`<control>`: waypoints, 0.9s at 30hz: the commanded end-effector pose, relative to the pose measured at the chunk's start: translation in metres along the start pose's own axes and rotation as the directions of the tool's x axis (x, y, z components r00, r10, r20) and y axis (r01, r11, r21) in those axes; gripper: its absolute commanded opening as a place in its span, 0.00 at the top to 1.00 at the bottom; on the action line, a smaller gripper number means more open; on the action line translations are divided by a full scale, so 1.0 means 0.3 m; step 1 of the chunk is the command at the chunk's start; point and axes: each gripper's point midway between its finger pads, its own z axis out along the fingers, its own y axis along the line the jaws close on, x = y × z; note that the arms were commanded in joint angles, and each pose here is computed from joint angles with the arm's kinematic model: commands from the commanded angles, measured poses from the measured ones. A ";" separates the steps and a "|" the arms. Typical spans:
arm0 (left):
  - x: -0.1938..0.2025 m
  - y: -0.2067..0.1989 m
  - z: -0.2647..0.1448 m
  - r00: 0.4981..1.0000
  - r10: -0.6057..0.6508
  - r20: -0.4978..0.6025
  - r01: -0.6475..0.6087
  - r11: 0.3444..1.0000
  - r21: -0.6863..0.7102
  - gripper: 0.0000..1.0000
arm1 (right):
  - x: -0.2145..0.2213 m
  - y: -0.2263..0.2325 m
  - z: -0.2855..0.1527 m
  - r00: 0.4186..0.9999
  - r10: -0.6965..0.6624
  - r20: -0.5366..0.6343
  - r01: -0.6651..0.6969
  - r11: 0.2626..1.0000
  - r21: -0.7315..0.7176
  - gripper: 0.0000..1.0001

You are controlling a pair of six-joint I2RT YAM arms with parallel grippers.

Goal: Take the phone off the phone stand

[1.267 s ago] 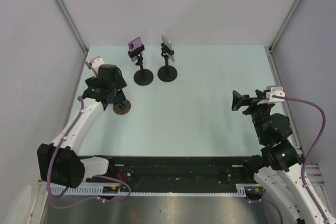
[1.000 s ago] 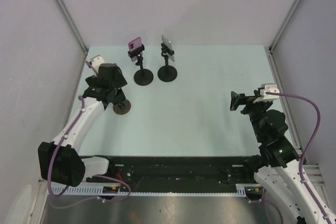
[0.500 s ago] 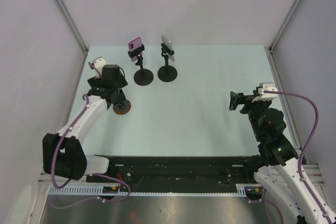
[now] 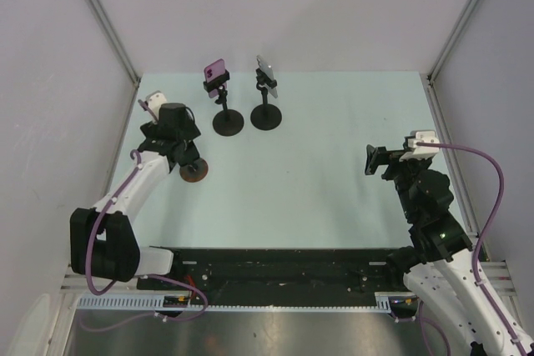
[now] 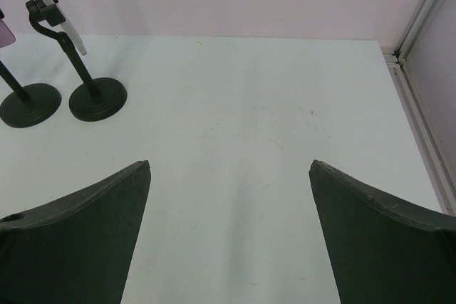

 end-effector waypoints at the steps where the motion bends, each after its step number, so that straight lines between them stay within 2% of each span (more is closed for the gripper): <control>1: -0.012 -0.018 -0.006 1.000 -0.020 0.016 0.020 0.999 0.041 0.16 | -0.051 -0.001 -0.005 0.999 -0.003 0.038 0.004 1.000 -0.008 0.00; 8: -0.056 -0.025 -0.058 0.999 -0.019 0.051 0.014 0.996 0.088 0.39 | -0.059 0.010 -0.010 0.999 0.006 0.047 -0.005 1.000 -0.028 0.00; 15: -0.142 -0.030 -0.152 0.992 -0.024 0.123 0.005 0.988 0.156 0.69 | -0.070 0.026 -0.018 0.998 0.018 0.059 -0.015 0.998 -0.057 0.00; 20: -0.193 -0.028 -0.214 0.987 -0.045 0.155 0.015 0.982 0.190 0.86 | -0.069 0.052 -0.020 0.998 0.017 0.054 -0.012 0.995 -0.101 0.00; 24: -0.219 -0.070 -0.276 0.989 -0.065 0.133 0.026 0.961 0.274 0.98 | -0.087 0.141 -0.024 0.999 0.015 0.045 -0.004 0.970 -0.245 0.00; 27: -0.215 -0.124 -0.324 0.993 -0.076 0.085 0.040 0.932 0.361 1.00 | -0.089 0.238 -0.019 0.998 0.056 -0.006 -0.054 0.924 -0.378 0.00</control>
